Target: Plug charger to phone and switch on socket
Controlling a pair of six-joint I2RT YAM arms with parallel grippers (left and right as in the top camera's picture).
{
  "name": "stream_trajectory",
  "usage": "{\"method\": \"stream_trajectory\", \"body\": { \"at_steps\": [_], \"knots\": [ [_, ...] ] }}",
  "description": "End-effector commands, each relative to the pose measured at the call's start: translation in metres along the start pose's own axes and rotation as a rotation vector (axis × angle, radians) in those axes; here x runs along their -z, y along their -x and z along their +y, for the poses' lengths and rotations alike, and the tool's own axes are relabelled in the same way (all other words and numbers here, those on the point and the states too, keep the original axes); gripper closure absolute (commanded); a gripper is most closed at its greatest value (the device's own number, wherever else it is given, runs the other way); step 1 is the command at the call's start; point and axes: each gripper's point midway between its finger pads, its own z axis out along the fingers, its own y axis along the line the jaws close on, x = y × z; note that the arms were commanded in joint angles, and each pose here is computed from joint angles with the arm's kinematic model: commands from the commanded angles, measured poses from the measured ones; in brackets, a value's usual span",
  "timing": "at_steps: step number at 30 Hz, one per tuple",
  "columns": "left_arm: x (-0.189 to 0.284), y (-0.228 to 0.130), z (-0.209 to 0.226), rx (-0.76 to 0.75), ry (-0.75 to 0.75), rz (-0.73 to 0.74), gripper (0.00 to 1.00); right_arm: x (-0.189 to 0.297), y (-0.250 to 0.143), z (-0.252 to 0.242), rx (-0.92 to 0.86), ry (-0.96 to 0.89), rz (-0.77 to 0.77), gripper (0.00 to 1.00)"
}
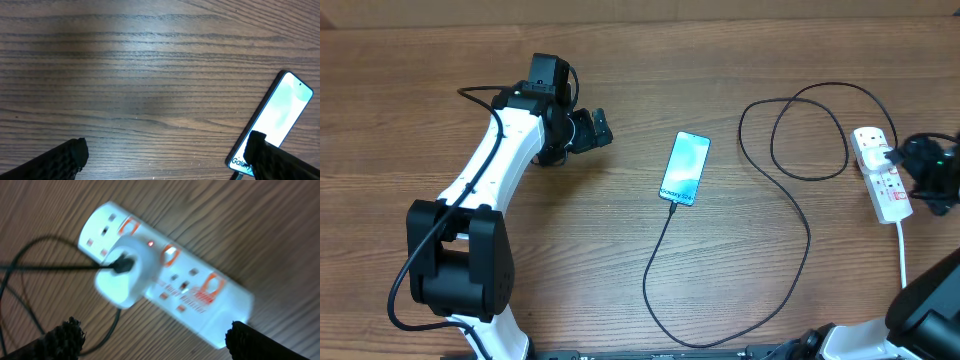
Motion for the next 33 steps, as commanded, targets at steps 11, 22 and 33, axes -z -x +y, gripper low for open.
{"method": "stream_trajectory", "body": {
  "at_steps": [11,22,33],
  "knots": [
    [0.01,0.003,-0.003,-0.025,-0.007,-0.027,0.0,-0.005,-0.042,0.054,0.167,0.051,0.108,0.0],
    [0.01,0.003,-0.003,-0.024,-0.007,-0.026,0.01,-0.005,-0.042,0.054,0.167,0.051,0.108,0.0],
    [0.01,0.003,-0.003,-0.024,-0.007,-0.026,0.0,-0.005,-0.042,0.054,0.167,0.051,0.108,0.0]
  ]
}}
